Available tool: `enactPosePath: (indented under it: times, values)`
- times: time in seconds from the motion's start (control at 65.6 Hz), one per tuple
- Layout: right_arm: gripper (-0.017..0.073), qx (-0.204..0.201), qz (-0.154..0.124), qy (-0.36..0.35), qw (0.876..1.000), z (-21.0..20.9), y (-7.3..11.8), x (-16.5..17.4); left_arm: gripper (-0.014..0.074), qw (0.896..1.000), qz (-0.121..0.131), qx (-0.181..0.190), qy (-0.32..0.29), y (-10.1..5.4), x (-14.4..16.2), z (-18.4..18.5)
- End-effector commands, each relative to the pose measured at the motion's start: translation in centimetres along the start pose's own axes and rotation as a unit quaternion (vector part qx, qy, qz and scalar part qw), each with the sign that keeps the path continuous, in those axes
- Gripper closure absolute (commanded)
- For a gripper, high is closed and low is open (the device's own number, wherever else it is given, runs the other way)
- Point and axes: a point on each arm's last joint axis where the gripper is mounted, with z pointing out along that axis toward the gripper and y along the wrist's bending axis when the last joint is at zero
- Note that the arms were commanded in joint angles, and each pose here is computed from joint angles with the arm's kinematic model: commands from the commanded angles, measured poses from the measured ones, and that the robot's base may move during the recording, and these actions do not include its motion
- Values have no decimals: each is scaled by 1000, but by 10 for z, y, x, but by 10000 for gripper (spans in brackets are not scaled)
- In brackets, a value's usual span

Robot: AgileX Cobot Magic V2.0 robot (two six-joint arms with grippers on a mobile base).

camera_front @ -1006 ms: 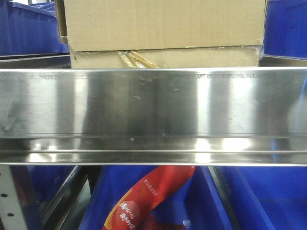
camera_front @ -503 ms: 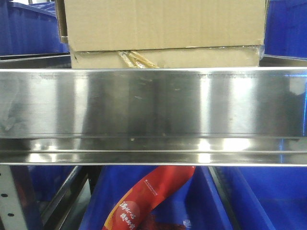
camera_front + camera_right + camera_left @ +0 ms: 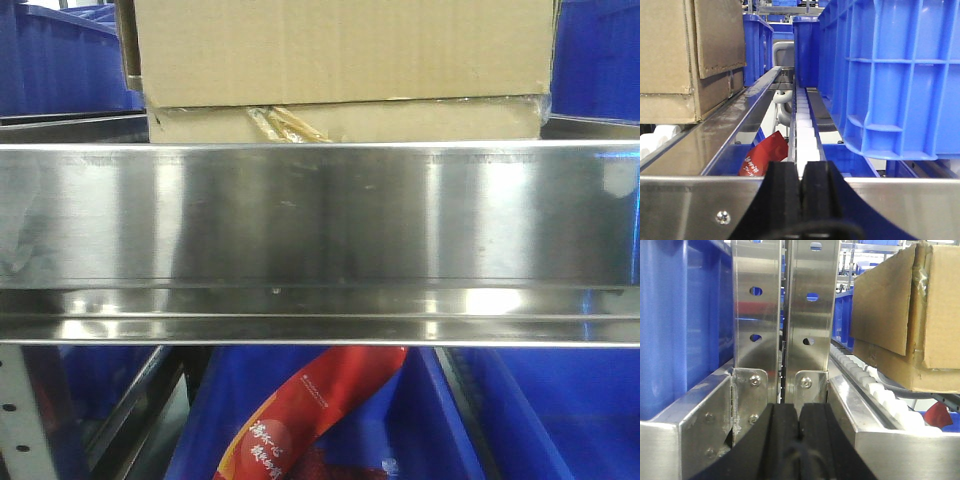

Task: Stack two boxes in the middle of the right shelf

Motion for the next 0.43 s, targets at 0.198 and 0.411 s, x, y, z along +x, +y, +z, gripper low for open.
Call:
enactPosePath:
  times: [0.198,0.411]
  values:
    - [713,4,-2,-17,1000,-1,-1,-3,704,1000,-3,0,-16,0,-4,-1]
    - [713,4,-2,-17,1000,-1,-1,-3,704,1000,-3,0,-16,0,-4,-1]
